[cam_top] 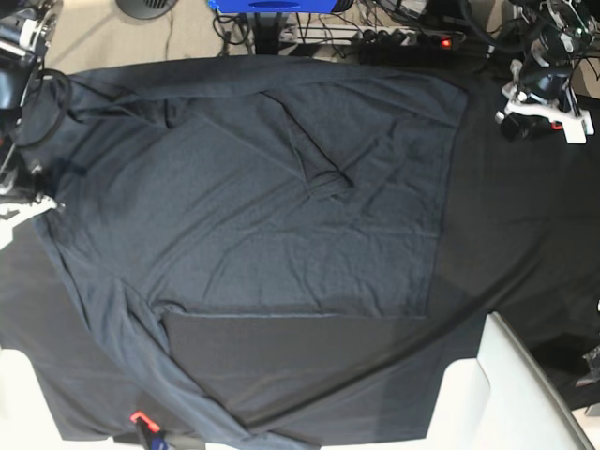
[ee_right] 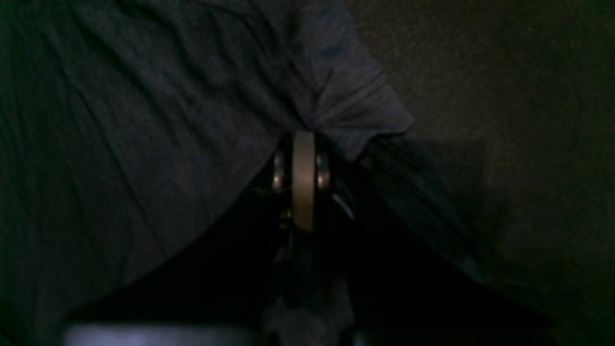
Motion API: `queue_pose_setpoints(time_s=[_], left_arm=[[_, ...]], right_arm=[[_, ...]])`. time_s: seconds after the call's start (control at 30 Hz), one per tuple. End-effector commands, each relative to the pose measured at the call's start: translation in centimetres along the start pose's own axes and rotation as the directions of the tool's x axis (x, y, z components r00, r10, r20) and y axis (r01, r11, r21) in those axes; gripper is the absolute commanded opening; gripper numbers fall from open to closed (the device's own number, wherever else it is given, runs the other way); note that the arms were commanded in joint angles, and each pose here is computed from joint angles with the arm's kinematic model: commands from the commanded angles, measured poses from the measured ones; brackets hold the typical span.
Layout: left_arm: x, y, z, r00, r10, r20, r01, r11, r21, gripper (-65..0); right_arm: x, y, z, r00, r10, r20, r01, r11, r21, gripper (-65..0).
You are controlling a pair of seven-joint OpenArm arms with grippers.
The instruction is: Fold the T-shirt properly
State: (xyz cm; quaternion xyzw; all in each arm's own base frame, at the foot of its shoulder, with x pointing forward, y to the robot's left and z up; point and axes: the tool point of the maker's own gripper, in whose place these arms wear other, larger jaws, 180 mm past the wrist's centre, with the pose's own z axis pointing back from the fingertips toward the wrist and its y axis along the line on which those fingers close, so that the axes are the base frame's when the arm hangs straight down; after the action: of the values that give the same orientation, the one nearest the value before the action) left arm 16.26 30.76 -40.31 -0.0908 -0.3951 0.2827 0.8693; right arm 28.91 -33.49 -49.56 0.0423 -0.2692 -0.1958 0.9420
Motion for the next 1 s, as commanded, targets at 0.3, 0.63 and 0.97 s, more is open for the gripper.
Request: queue_pose_setpoints(time_s=[0.3, 0.63, 0.97], left_arm=[[1.1, -0.1, 0.3, 0.999, -0.012, 0.036, 0.012, 1.0, -0.009, -65.0], [1.1, -0.1, 0.3, 0.999, -0.01, 0.036, 0.01, 1.0, -0.01, -65.0], [0.9, 0.0, 0.4, 0.999, -0.01, 0.032, 0.011, 1.0, -0.007, -65.0]], right_arm=[[3.6, -3.2, 0.8, 0.998, -0.005, 0.059, 0.009, 0.998, -0.064, -65.0], [4.5, -3.6, 1.0, 0.997, -0.005, 0.071, 0.011, 0.997, -0.071, -65.0], [5.7, -5.5, 1.2, 0.987, 0.055, 0.148, -0.026, 0.981, -0.195, -65.0]])
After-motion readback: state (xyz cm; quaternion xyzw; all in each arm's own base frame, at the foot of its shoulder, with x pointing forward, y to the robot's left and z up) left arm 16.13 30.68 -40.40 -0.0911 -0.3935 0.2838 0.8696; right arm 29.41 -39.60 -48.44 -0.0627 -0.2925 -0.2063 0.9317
